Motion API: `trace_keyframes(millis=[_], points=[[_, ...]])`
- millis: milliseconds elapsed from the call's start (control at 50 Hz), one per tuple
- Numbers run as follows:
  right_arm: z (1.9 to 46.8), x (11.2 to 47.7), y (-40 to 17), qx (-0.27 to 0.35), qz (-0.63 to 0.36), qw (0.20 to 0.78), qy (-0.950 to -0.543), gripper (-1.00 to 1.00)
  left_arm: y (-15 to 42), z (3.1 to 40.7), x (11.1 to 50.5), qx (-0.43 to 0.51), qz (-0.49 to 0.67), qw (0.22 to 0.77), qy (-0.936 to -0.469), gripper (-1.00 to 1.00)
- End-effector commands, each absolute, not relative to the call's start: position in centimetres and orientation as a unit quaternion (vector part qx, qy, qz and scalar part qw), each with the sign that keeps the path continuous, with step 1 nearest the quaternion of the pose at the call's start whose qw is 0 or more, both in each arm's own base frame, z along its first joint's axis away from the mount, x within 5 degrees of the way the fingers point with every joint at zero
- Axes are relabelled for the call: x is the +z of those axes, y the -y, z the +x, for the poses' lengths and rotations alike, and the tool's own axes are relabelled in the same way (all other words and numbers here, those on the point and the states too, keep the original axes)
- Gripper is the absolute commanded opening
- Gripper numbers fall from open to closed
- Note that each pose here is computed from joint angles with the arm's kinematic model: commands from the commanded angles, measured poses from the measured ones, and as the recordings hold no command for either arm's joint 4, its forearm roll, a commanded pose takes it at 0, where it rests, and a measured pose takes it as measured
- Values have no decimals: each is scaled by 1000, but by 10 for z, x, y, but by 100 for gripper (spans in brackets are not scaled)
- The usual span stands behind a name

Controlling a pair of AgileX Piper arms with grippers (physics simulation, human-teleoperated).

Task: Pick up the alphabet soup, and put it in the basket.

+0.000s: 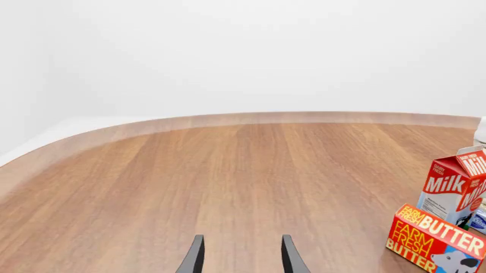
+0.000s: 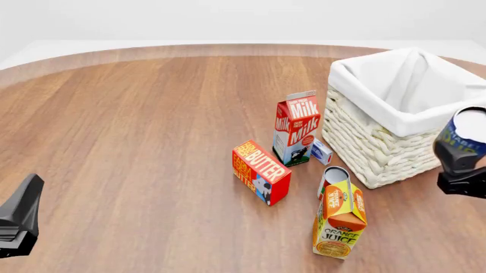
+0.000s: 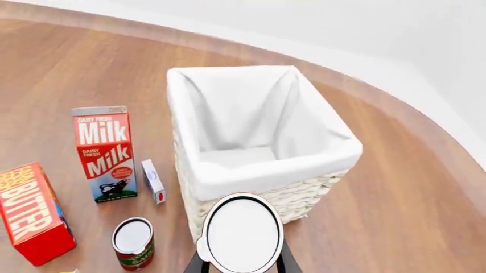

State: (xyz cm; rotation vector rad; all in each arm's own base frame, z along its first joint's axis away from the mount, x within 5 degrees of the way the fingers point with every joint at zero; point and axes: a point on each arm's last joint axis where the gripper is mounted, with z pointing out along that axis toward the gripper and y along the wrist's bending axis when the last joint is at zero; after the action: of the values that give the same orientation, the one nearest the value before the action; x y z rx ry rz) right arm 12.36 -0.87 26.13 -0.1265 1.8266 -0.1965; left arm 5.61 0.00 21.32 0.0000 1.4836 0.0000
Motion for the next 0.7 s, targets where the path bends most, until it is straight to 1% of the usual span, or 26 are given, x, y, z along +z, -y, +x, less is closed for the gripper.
trace_keyframes(millis=[20,160,180,240,700], points=[[120,279,8,-80,-50,619,-780,-100,0,56,213,0,0,737,-676,100],[118,290,8,-82,-51,625,-775,-100,0,56,213,0,0,737,-676,100],[111,299,9,-79,-32,642,-762,-100,0,56,213,0,0,737,-676,100],[107,309,10,-84,-29,647,-757,-100,0,56,213,0,0,737,-676,100],[114,358,9,-92,-48,651,-752,-100,0,56,213,0,0,737,-676,100]])
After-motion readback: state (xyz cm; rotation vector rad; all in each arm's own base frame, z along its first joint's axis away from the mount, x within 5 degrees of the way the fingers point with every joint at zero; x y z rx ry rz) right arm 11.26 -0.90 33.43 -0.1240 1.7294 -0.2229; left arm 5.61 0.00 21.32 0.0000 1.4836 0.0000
